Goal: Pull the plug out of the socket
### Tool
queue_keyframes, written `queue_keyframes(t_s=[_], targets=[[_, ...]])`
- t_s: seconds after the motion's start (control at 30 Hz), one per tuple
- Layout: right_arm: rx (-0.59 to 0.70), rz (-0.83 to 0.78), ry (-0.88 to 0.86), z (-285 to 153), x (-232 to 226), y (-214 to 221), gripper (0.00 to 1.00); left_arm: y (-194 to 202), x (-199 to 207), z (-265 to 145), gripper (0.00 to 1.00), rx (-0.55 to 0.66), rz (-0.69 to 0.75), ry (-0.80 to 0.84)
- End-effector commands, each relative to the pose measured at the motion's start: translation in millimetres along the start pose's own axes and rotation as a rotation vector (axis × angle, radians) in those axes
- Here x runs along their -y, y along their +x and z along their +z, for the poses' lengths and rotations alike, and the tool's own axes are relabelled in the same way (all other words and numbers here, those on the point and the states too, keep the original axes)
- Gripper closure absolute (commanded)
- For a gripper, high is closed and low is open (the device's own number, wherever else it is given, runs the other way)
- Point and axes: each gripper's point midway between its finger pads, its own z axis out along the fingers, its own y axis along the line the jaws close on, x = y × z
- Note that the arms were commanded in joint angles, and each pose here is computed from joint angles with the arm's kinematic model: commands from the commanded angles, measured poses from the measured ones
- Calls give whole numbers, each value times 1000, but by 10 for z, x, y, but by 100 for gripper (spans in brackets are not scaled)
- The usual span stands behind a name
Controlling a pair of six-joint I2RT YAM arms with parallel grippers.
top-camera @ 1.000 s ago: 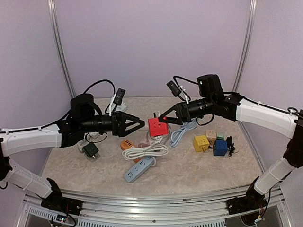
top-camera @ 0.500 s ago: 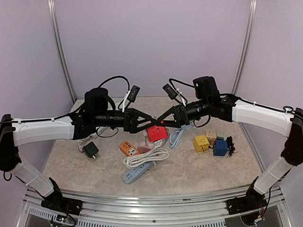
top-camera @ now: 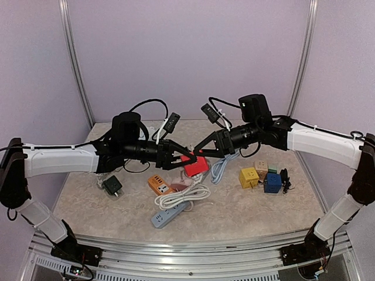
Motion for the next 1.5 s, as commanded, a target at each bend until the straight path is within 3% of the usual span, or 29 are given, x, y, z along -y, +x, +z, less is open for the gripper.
queue_keyframes(t_s=[0.0, 0.1, 0.27, 0.67, 0.83, 1.0, 1.13, 1.47], targets=[[131, -218, -63, -134, -409, -551, 99, 26, -2, 55, 49, -19, -21, 34], [154, -207, -17, -183, -305, -589, 83, 30, -24, 25, 61, -12, -39, 39], [218, -180, 74, -323, -109, -656, 44, -28, -126, -85, 70, 41, -72, -4], [301, -165, 259, -576, 26, -614, 11, -162, -139, -227, 70, 105, -83, -19], [328, -116, 349, -651, 119, -536, 11, -305, -268, -323, 71, 177, -124, -111], [447, 23, 390, -646, 133, -337, 15, -471, -476, -503, 72, 298, -257, -222], [497, 99, 361, -477, 52, -162, 15, -518, -565, -596, 72, 376, -327, -234], [361, 270, 280, 339, 380, 259, 27, -521, -614, -612, 73, 404, -368, -239]])
